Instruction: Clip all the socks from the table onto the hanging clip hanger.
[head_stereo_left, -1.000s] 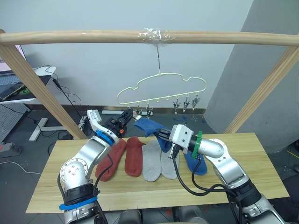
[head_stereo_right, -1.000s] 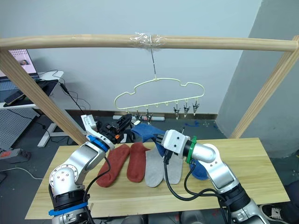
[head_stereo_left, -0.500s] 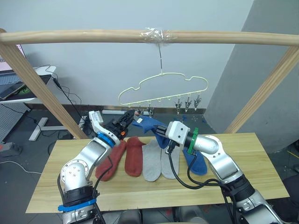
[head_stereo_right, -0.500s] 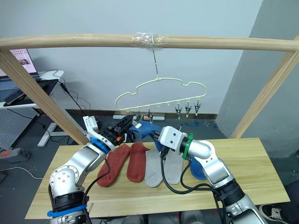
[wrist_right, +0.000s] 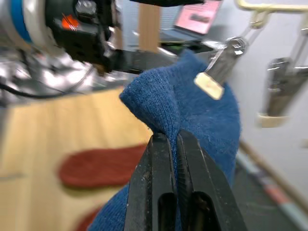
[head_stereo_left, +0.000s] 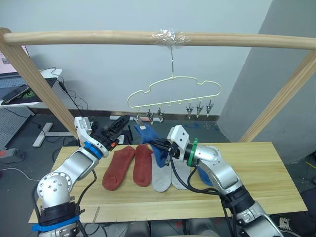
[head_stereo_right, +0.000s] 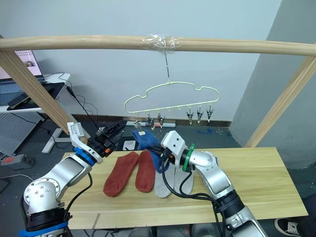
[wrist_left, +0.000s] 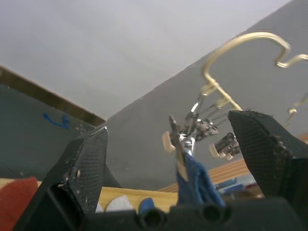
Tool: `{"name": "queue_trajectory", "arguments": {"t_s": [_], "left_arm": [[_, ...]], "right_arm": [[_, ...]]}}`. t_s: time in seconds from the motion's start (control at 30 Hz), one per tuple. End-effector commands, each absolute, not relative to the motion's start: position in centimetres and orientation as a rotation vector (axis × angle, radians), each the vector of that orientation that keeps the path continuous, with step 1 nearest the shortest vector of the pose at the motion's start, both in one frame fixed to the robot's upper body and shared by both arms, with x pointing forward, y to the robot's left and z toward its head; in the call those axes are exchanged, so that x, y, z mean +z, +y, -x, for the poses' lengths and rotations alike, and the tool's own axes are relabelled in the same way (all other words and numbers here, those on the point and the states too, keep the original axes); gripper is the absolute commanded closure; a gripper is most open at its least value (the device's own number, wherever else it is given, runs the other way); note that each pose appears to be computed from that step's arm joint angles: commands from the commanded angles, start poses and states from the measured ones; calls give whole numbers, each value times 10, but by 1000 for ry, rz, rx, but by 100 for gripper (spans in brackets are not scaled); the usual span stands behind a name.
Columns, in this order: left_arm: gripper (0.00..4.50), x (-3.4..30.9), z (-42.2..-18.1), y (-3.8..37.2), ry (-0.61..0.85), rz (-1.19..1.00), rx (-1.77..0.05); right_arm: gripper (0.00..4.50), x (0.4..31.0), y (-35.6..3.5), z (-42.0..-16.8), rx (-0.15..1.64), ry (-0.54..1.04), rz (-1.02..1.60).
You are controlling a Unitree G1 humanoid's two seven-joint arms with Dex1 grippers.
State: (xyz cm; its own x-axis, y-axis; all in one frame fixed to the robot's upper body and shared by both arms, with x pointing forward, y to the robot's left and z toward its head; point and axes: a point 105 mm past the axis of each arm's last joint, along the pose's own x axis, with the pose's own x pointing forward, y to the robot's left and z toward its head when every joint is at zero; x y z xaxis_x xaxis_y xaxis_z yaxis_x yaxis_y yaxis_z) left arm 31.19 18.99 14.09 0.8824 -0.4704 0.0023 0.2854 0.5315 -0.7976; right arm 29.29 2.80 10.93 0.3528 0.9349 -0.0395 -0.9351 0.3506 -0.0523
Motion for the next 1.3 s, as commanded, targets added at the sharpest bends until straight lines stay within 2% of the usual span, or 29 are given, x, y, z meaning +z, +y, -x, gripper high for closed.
{"name": "queue_trajectory", "arguments": {"t_s": [0.03, 0.2, 0.33, 0.43, 0.6, 0.7, 0.83, 1.0, 1.3], "left_arm": [[2, 153, -308, 176, 194, 759, -534], [2, 155, -307, 170, 144, 591, -545], [2, 142, -299, 162, 158, 440, -551], [2, 135, -293, 154, 147, 342, -559], [2, 134, -300, 144, 71, 246, -550], [57, 137, -306, 131, 25, 215, -573], [181, 142, -313, 115, -26, 141, -583], [181, 151, -322, 108, -110, 81, -552], [181, 145, -342, 108, -134, 36, -481]], "right_arm": [[318, 128, 34, -298, 1223, -4, -19], [142, 113, 20, -305, 1172, 31, 78], [2, 103, -2, -303, 1119, 61, 104], [2, 101, -25, -300, 1057, 68, 123], [2, 111, -55, -293, 986, 65, 138], [0, 123, -70, -294, 931, 45, 139], [0, 136, -80, -294, 882, 24, 134], [0, 140, -81, -295, 858, 7, 149], [0, 157, -77, -296, 850, -68, 132]]}}
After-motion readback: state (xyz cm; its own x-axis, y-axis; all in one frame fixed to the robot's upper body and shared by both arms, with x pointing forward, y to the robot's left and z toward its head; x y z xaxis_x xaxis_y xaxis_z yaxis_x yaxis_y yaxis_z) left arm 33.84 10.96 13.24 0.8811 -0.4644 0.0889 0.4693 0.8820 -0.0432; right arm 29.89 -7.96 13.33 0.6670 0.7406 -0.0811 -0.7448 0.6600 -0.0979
